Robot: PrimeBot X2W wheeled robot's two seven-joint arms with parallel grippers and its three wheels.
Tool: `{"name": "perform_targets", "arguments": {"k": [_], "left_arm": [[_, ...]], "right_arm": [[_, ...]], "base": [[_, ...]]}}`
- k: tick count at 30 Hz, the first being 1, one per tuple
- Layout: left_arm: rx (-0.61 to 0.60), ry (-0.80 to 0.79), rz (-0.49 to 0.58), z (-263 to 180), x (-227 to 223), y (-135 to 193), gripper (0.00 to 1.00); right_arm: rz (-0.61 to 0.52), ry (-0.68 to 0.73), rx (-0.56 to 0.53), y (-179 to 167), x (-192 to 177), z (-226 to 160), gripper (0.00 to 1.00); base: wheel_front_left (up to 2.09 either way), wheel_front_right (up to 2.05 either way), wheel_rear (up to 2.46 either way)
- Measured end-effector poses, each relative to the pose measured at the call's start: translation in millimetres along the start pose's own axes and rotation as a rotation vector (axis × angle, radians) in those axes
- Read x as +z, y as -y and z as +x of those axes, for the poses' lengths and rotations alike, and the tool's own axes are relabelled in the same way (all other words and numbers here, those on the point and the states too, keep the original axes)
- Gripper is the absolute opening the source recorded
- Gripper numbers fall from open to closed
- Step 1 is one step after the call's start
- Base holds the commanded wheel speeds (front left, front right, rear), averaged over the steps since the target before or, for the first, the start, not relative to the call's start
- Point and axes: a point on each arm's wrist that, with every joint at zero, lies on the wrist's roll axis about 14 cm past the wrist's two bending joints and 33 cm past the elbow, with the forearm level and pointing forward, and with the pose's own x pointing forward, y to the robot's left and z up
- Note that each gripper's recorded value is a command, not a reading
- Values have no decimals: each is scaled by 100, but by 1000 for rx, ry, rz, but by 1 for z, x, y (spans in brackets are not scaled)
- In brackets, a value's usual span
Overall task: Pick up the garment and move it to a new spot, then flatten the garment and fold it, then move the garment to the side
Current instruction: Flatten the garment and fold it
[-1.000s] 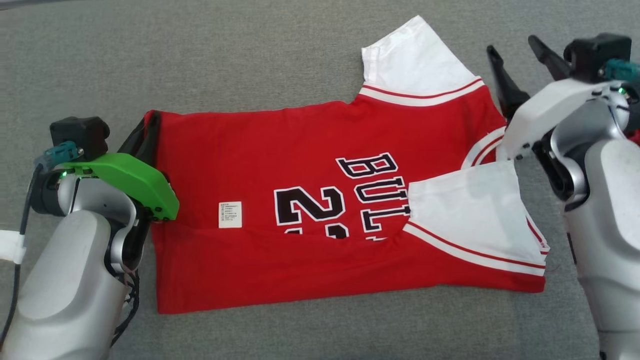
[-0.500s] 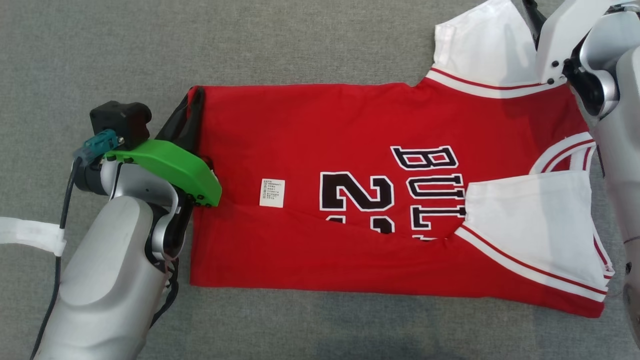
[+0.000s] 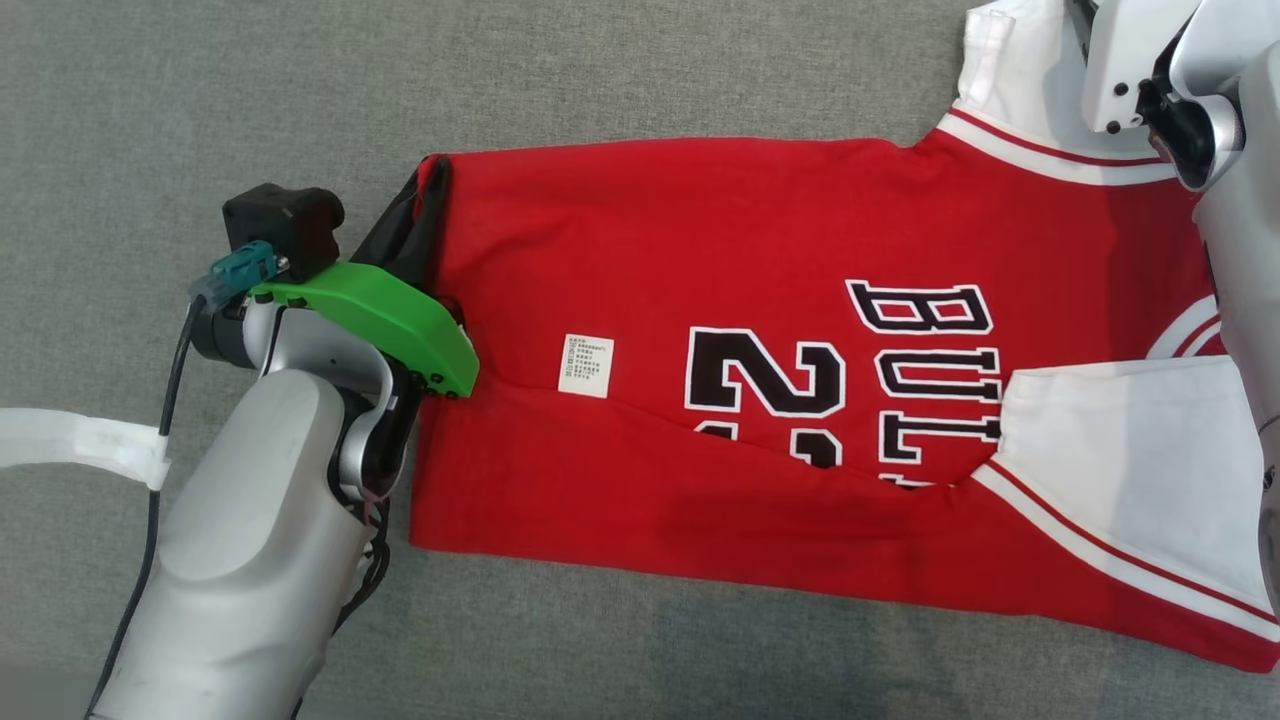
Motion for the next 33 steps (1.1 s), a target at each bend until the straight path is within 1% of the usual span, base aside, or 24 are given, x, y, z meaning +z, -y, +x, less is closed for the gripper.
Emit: {"name": "perform_targets", "arguments": {"k": [2,3,4,5,6,7,8,9,15,18,21,25,30,31,33], "left_arm": [[3,1,1,0,0,-1,0],[5,0,1,0,0,-2,0],[7,1,0,0,0,-3,0],[9,0,0,1,-1,-3,0],[10,-1,0,1,-1,-4,0],[11,1,0,1,-1,-4,0],[11,-2,1,2,-2,-4,0],[10,-3,2,2,-2,-4,0],[5,9,6,3,1,-4,0],[8,24,8,4,6,-4,0],[10,29,10,3,9,-5,0],[18,23,12,0,10,-7,0],[13,21,19,-6,13,-5,0],[13,21,19,-6,13,-5,0],[6,16,22,-12,13,-3,0]], "right_arm": [[-6,-6,5,-2,-1,3,100],[-9,-9,7,-4,-2,4,96],[-11,-9,8,-4,-2,4,81],[-16,-10,10,-5,-2,5,45],[-18,-10,12,-6,-3,5,45],[-20,-10,15,-7,-3,6,36],[-25,-6,23,-10,-3,6,12],[-27,-2,24,-11,-3,5,0],[-19,28,15,-5,-2,-1,0],[-28,58,21,-6,1,-8,0],[-13,102,40,-10,4,-17,0],[-4,180,59,-8,15,-37,0],[15,290,75,1,28,-70,0],[15,290,75,1,28,-70,0],[22,341,92,2,30,-92,0]], "base": [[0,0,0],[0,0,0],[0,0,0],[0,0,0],[0,0,0],[0,0,0],[0,0,0],[0,0,0],[0,0,0],[0,0,0],[0,0,0],[0,0,0],[0,0,0],[0,0,0],[0,0,0]]}}
